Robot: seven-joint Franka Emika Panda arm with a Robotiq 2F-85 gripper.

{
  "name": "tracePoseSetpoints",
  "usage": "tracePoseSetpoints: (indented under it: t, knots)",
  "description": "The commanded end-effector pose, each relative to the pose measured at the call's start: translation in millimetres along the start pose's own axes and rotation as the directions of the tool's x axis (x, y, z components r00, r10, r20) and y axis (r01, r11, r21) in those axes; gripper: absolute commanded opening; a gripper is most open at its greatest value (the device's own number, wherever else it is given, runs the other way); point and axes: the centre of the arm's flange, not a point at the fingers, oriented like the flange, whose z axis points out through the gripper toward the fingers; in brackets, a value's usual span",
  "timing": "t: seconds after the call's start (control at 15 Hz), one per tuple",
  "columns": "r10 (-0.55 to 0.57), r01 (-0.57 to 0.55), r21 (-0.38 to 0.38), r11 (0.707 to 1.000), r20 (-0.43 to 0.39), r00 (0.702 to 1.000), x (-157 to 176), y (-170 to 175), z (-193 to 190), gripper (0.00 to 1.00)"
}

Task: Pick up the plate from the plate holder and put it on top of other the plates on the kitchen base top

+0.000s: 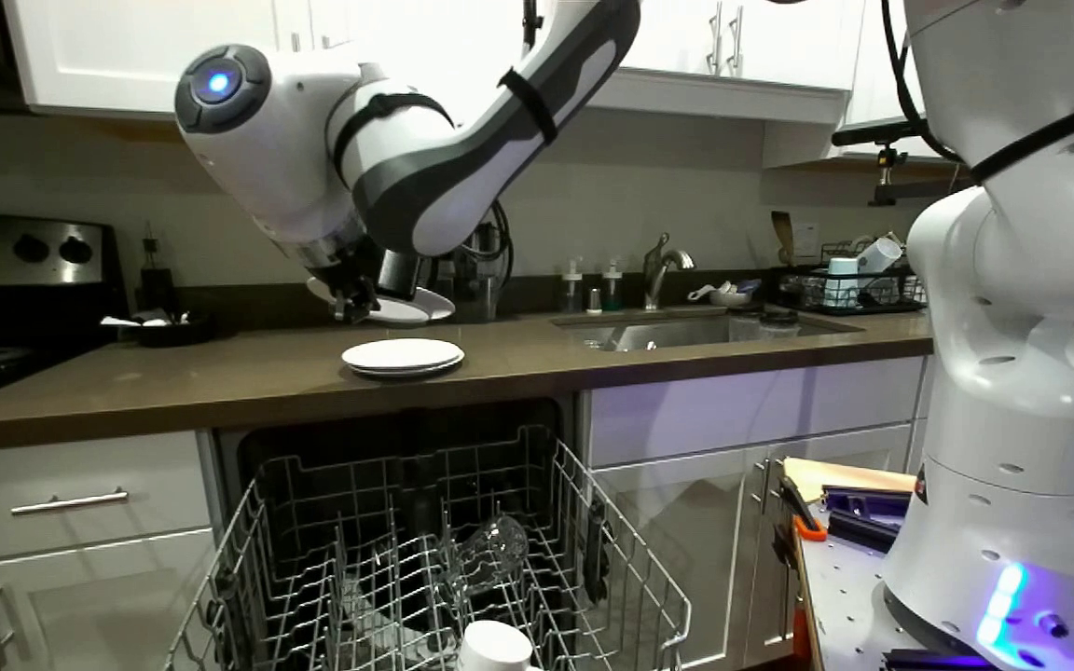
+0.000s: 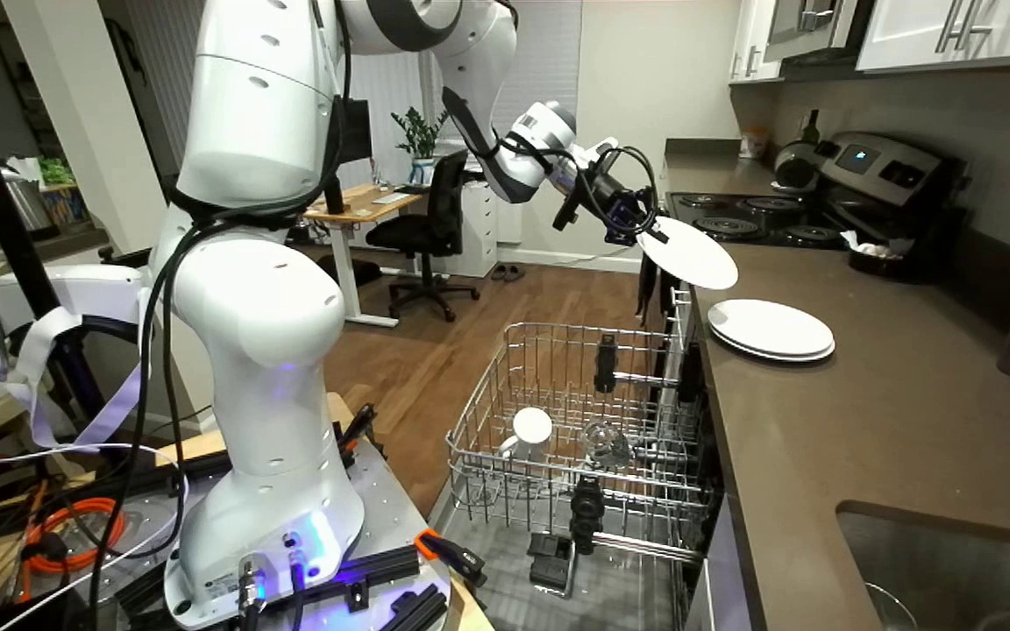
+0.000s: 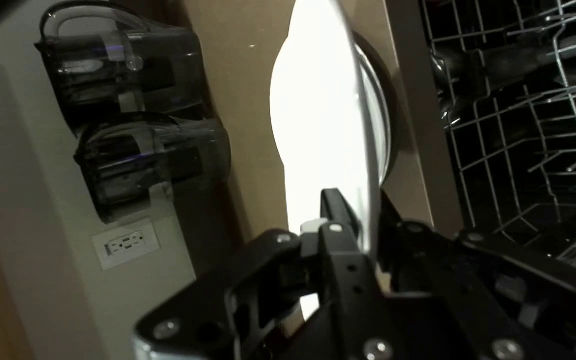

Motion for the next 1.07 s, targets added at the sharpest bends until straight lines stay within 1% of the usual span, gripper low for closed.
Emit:
tracePoseSetpoints:
  t: [0.0, 0.2, 0.4, 0.6, 0.8, 1.0]
  knots:
    - [0.052, -0.05, -0.073, 0.996, 0.034, 0.998, 33, 5, 33, 0.09]
    - [0.083, -0.077, -0.08, 0.994, 0.071, 0.994, 44, 5, 68, 0.09]
    - [0.111, -0.1, -0.107, 0.989, 0.103, 0.988, 49, 5, 103, 0.09]
    - [0.124, -0.11, -0.116, 0.987, 0.127, 0.984, 53, 7, 136, 0.08]
    - [0.129, -0.115, -0.113, 0.987, 0.128, 0.983, 60, 9, 158, 0.08]
    - [0.14, -0.127, -0.109, 0.986, 0.124, 0.982, 69, 8, 172, 0.08]
